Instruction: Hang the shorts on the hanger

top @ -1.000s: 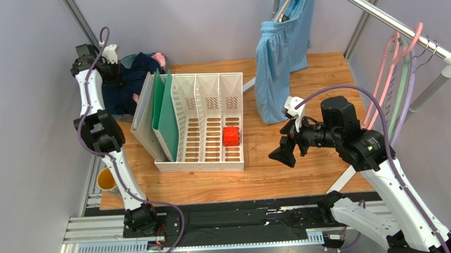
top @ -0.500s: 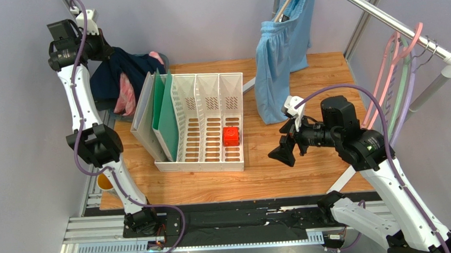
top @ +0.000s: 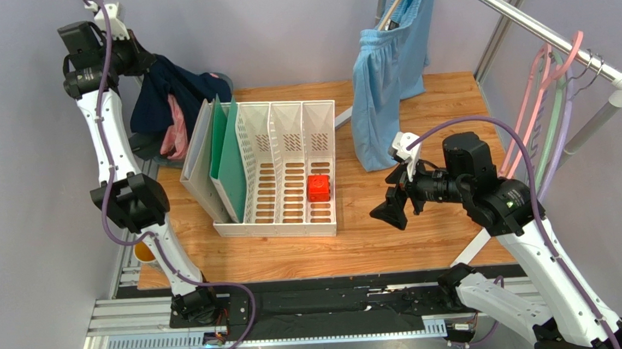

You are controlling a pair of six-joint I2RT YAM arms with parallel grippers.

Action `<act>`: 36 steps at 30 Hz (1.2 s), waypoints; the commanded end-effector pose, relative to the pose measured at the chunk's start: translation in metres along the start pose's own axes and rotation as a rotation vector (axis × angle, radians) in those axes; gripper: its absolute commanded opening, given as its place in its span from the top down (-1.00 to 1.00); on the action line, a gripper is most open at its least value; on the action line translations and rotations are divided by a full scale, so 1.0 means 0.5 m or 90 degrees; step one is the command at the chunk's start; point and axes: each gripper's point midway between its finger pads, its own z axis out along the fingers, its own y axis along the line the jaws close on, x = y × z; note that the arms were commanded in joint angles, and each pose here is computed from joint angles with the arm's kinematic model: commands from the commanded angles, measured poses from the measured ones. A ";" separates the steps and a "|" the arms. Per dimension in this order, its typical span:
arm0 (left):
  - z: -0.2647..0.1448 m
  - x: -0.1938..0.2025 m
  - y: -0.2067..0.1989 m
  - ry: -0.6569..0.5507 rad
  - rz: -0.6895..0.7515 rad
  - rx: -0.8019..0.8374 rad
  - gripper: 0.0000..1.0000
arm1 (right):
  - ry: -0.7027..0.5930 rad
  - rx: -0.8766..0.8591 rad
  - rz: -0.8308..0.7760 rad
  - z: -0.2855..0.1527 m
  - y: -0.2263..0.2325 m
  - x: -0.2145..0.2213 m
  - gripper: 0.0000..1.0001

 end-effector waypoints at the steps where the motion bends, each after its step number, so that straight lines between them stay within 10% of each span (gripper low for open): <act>1: -0.154 -0.286 -0.118 -0.272 0.096 0.044 1.00 | -0.038 -0.003 -0.023 -0.006 0.003 -0.029 -0.98; 15: -0.252 -0.431 -0.167 -0.447 0.151 0.036 1.00 | -0.054 0.004 -0.033 -0.014 0.003 -0.043 -0.99; 29: -0.560 -0.565 -0.453 -0.666 0.153 0.247 1.00 | -0.155 0.027 -0.096 -0.028 -0.008 -0.137 -0.98; 36: -0.682 -0.524 -0.634 -0.657 0.158 0.438 1.00 | -0.250 0.075 -0.153 -0.064 -0.019 -0.222 -1.00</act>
